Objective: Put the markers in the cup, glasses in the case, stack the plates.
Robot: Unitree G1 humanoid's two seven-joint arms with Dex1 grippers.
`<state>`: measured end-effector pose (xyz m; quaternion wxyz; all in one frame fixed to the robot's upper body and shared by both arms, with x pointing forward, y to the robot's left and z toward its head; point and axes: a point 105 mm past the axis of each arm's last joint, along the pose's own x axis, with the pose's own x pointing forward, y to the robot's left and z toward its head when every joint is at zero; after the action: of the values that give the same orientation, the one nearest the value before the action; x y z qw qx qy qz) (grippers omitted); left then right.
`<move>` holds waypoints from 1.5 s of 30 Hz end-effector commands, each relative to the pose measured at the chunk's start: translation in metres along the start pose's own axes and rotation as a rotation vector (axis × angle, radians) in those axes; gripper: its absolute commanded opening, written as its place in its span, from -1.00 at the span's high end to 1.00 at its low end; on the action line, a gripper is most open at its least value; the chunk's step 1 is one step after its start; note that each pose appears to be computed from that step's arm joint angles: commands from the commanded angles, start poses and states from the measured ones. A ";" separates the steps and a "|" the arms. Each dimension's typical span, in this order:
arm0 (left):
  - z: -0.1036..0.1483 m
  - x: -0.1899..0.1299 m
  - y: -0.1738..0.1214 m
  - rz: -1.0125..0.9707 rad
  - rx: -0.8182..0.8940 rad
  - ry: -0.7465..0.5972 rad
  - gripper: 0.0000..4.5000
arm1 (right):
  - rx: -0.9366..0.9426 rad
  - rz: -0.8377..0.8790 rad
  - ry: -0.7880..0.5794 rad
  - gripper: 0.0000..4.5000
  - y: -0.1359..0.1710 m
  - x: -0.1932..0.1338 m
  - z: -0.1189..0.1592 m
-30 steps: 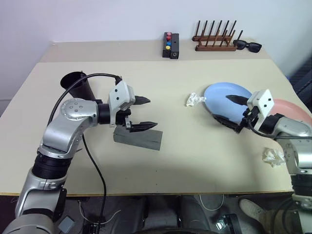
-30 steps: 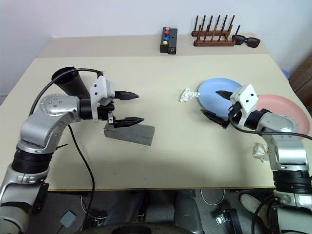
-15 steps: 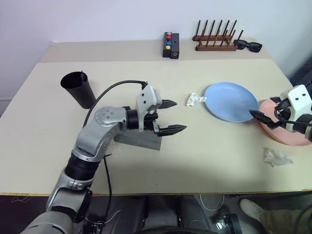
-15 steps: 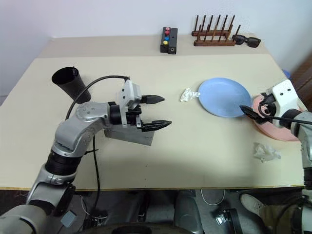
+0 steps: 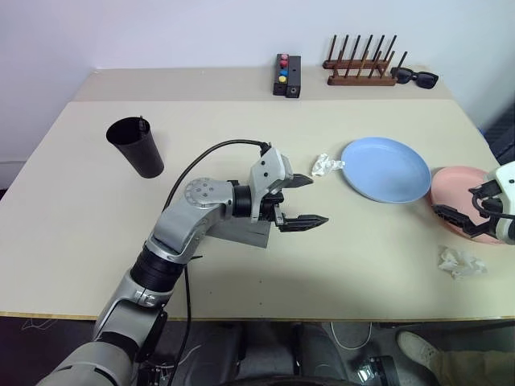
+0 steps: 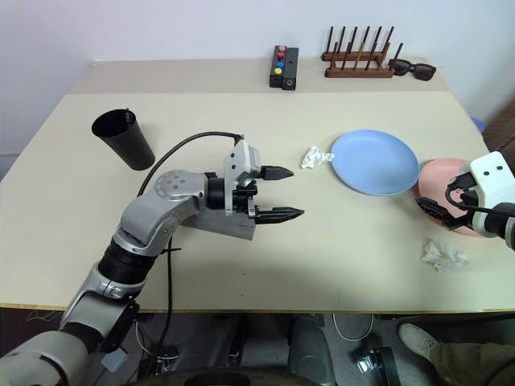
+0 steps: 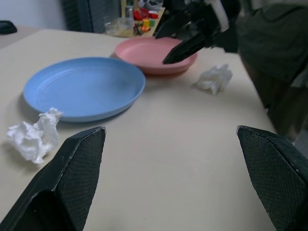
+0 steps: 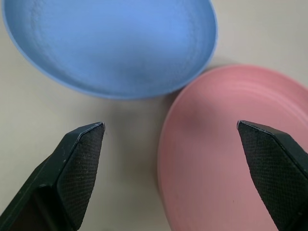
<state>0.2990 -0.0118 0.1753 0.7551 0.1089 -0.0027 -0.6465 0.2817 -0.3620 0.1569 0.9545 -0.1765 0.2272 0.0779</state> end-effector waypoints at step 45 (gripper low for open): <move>0.006 -0.019 -0.002 -0.129 0.068 0.008 -1.00 | -0.005 0.012 -0.009 0.00 -0.003 0.033 -0.029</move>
<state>0.2944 0.0079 0.1735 0.7148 0.1246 0.0049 -0.6881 0.2949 -0.3736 0.1085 0.9519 -0.1688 0.2414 0.0843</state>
